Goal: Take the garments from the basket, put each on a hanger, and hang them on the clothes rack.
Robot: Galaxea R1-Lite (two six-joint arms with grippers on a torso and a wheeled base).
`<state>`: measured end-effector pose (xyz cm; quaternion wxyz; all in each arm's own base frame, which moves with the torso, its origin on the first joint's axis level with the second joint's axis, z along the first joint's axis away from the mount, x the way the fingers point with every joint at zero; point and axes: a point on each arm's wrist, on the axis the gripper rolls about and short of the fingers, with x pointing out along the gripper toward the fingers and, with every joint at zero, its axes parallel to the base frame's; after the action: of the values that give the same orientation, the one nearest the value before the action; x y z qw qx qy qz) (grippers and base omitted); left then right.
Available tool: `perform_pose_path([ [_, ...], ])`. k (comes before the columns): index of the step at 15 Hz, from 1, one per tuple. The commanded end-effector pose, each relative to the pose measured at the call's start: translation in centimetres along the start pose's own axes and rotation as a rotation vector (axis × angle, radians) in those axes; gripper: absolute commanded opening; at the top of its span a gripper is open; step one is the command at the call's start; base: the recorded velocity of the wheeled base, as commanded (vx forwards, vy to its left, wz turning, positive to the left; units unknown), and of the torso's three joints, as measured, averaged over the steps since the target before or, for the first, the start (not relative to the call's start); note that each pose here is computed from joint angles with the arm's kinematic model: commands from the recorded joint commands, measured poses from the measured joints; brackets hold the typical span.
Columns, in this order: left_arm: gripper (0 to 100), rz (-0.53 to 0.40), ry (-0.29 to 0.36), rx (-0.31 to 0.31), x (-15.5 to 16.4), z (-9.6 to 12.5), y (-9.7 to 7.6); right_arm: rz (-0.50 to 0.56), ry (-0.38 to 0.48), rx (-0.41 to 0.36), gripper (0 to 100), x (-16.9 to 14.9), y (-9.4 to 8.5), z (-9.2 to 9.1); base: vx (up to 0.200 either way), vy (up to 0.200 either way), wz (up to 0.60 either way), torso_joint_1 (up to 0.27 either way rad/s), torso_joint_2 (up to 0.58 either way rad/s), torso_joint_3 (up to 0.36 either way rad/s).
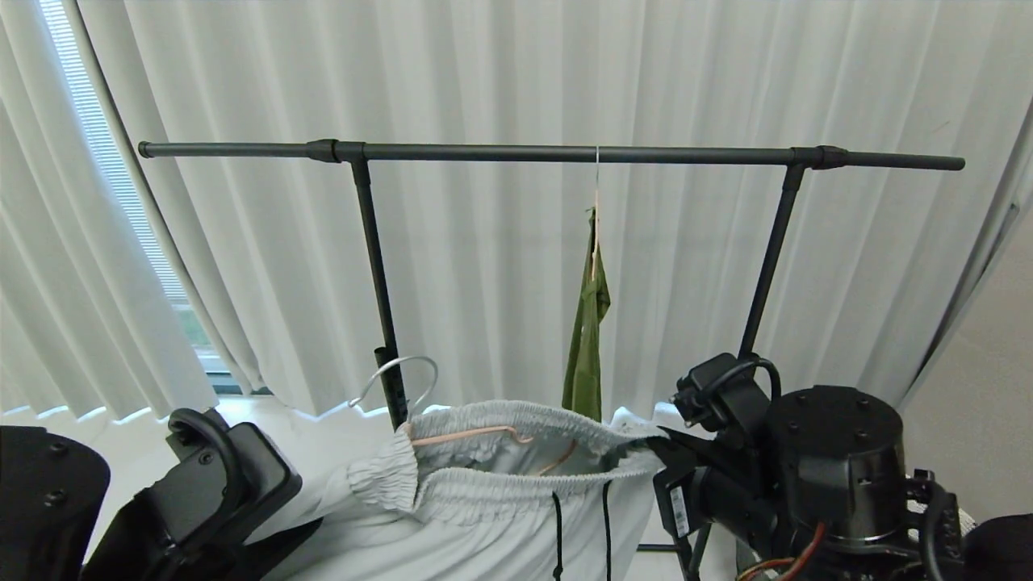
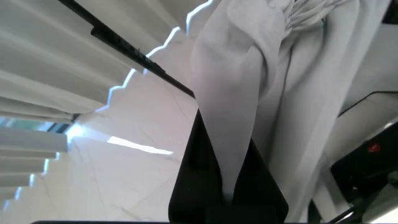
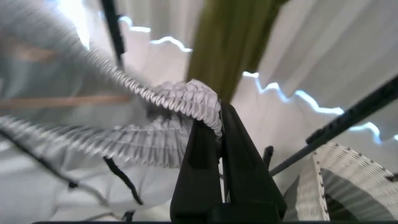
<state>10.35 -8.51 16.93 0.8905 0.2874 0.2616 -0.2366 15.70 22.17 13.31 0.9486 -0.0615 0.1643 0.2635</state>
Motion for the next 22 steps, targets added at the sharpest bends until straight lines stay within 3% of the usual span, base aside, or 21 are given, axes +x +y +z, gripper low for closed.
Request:
perform_pose_path([
  [1,0,-0.006,0.021,-0.013,0.6,0.3,-0.1,0.087,-0.020,-0.021,0,-2.0,1.6,0.1,0.000,0.000,0.00,0.000,0.00,0.000],
  [2,0,-0.006,0.016,-0.031,0.5,0.3,-0.1,0.124,-0.021,-0.034,0,-2.8,2.4,0.0,0.000,0.000,0.00,0.000,0.00,0.000],
  [3,0,-0.008,0.011,-0.035,0.5,0.3,-0.1,0.161,-0.016,-0.053,100,-3.5,3.1,-0.4,0.000,0.000,0.00,0.000,0.00,0.000],
  [5,0,-0.016,-0.022,-0.043,0.3,0.5,-0.1,0.202,-0.002,-0.098,100,-4.4,3.8,-1.2,0.000,0.000,0.00,0.000,0.00,0.000],
  [9,0,-0.127,-0.132,-0.050,-0.5,-0.1,-0.3,0.220,-0.010,-0.141,100,-4.3,3.1,-0.9,0.000,0.000,0.00,0.000,0.00,0.000],
  [12,0,-0.208,-0.171,0.025,-1.0,-0.6,-0.8,0.340,-0.035,-0.285,100,-3.7,2.0,-0.1,0.000,0.000,0.00,0.000,0.00,0.000],
  [14,0,-0.291,-0.205,0.093,-1.1,-0.6,-1.2,0.418,-0.021,-0.349,100,-3.3,2.3,0.4,0.000,0.000,0.00,0.000,0.00,0.000],
  [18,0,-0.334,-0.252,0.151,-1.3,-0.2,-1.8,0.583,0.034,-0.443,100,-3.1,3.1,1.0,0.000,0.000,0.00,0.000,0.00,0.000],
  [22,0,-0.366,-0.273,0.178,-1.5,-0.1,-2.3,0.652,0.044,-0.472,100,-2.6,4.3,1.3,0.000,0.000,0.00,0.000,0.00,0.000],
])
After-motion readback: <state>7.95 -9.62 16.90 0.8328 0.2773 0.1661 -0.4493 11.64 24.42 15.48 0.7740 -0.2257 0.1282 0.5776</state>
